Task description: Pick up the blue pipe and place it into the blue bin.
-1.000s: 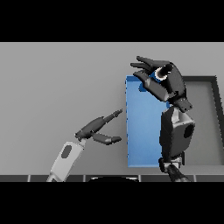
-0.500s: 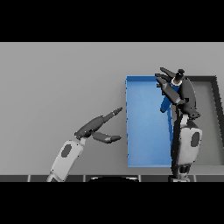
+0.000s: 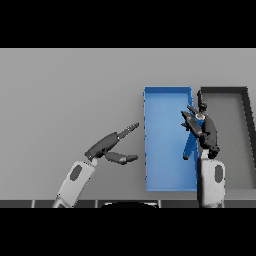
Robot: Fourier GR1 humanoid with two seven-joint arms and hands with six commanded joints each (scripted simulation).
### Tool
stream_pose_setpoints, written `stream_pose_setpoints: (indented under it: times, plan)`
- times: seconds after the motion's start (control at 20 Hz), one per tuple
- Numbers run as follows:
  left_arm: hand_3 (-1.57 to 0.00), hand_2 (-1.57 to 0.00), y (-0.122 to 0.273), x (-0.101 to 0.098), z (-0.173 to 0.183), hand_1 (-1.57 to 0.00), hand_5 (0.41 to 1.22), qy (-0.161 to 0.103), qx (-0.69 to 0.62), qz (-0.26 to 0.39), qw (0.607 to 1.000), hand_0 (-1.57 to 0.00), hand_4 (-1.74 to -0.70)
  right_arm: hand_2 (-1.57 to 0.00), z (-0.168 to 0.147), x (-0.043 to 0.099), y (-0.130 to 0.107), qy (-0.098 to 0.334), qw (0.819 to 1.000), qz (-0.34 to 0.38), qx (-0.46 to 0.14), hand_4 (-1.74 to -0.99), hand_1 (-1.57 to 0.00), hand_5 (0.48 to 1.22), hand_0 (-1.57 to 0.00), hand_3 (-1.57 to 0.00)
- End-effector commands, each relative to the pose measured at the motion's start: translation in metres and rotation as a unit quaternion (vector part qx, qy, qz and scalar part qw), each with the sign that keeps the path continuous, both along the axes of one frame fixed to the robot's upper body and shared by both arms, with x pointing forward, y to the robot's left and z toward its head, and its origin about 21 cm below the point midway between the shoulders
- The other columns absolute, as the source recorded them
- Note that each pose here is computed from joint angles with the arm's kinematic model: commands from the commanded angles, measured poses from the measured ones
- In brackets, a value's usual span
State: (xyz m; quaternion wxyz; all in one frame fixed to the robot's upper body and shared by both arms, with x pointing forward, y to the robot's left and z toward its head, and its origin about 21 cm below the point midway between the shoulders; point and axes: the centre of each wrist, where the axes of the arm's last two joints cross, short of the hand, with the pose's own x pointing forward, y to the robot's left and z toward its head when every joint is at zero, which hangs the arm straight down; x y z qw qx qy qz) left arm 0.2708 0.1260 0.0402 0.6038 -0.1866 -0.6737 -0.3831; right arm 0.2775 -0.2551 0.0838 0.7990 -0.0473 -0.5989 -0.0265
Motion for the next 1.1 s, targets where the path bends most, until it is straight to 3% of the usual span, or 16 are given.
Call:
stream_pose_setpoints:
  times: [0.0, 0.05, 0.15, 0.25, 0.3, 0.35, 0.45, 0.5, 0.55, 0.65, 0.75, 0.9, 1.05]
  plan:
    - [0.0, 0.0, 0.002, 0.002, 0.002, 0.0, 0.476, -0.002, 0.002, 0.004, 1.0, 0.0, -0.92, -1.57, -0.001, -0.001, 0.006, 0.001, 1.0, 0.003, 0.005, -1.497, -1.57, 1.221, -1.57, -1.57]
    - [0.0, 0.0, 0.003, 0.002, 0.001, 0.0, 0.478, -0.004, 0.001, 0.002, 1.0, 0.0, -0.92, -1.57, -0.001, -0.002, 0.004, 0.002, 1.0, 0.002, 0.001, -1.546, -1.57, 1.221, -1.57, -1.26]
    - [0.0, 0.0, 0.008, 0.005, 0.001, 0.0, 0.481, -0.003, 0.002, 0.003, 1.0, 0.0, -0.92, -1.57, -0.003, -0.004, 0.007, 0.004, 1.0, 0.0, 0.012, -1.616, -1.57, 1.221, -1.57, -0.8]
    - [0.0, 0.0, 0.004, 0.003, 0.004, 0.0, 0.486, -0.007, -0.004, 0.001, 1.0, 0.0, -0.92, -1.57, -0.004, -0.006, 0.01, 0.004, 1.0, -0.01, 0.014, -1.661, -1.57, 1.221, -1.57, -0.51]
    - [0.0, 0.0, 0.003, 0.003, 0.003, 0.0, 0.489, -0.007, -0.002, 0.002, 1.0, 0.0, -0.92, -1.57, -0.005, -0.007, 0.011, 0.004, 1.0, -0.015, 0.02, -1.677, -1.57, 1.171, -1.57, -0.41]
    - [0.0, 0.0, 0.003, 0.002, 0.004, 0.0, 0.491, -0.009, -0.001, 0.002, 1.0, 0.0, -0.92, -1.52, -0.006, -0.006, 0.011, 0.007, 0.999, -0.025, 0.025, -1.626, -1.57, 1.161, -1.57, -0.45]
    - [0.0, 0.0, 0.001, 0.001, 0.001, 0.0, 0.493, -0.003, -0.001, 0.0, 1.0, 0.0, -0.92, -0.99, -0.013, -0.002, 0.009, 0.024, 0.998, -0.048, 0.033, -1.469, -1.03, 1.148, -1.08, -0.29]
    - [0.0, 0.0, 0.0, 0.0, 0.0, 0.0, 0.493, -0.002, -0.003, 0.003, 1.0, 0.0, -0.92, -0.79, -0.023, -0.002, 0.005, 0.064, 0.995, -0.06, 0.038, -1.405, -0.82, 1.137, -0.87, -0.23]
    - [0.0, 0.0, 0.001, -0.001, -0.002, 0.0, 0.493, 0.0, -0.005, 0.002, 1.0, 0.0, -0.92, -0.63, -0.037, -0.003, -0.001, 0.105, 0.992, -0.067, 0.032, -1.37, -0.66, 1.125, -0.69, -0.19]
    - [0.0, 0.0, 0.001, 0.001, 0.0, 0.0, 0.494, 0.0, -0.004, 0.006, 1.0, 0.0, -0.93, -0.4, -0.033, -0.001, -0.007, 0.139, 0.99, -0.018, -0.028, -1.307, -0.42, 1.068, -0.44, -0.12]
    - [0.0, 0.0, 0.002, 0.001, 0.0, 0.0, 0.494, 0.0, -0.002, 0.007, 1.0, 0.0, -0.93, -0.26, -0.025, 0.0, -0.006, 0.167, 0.98, 0.031, -0.1, -1.25, -0.27, 0.962, -0.28, -0.08]
    - [0.0, 0.0, 0.0, 0.001, 0.003, 0.0, 0.496, -0.003, -0.003, 0.003, 1.0, 0.0, -0.93, -0.13, -0.013, -0.003, 0.004, 0.206, 0.967, 0.075, -0.13, -1.205, -0.14, 0.837, -0.14, -0.04]
    - [0.0, 0.0, 0.003, 0.002, 0.001, 0.0, 0.496, -0.002, 0.0, 0.005, 1.0, 0.0, -0.93, -0.07, -0.006, -0.004, 0.012, 0.225, 0.958, 0.095, -0.149, -1.161, -0.07, 0.771, -0.07, -0.02]
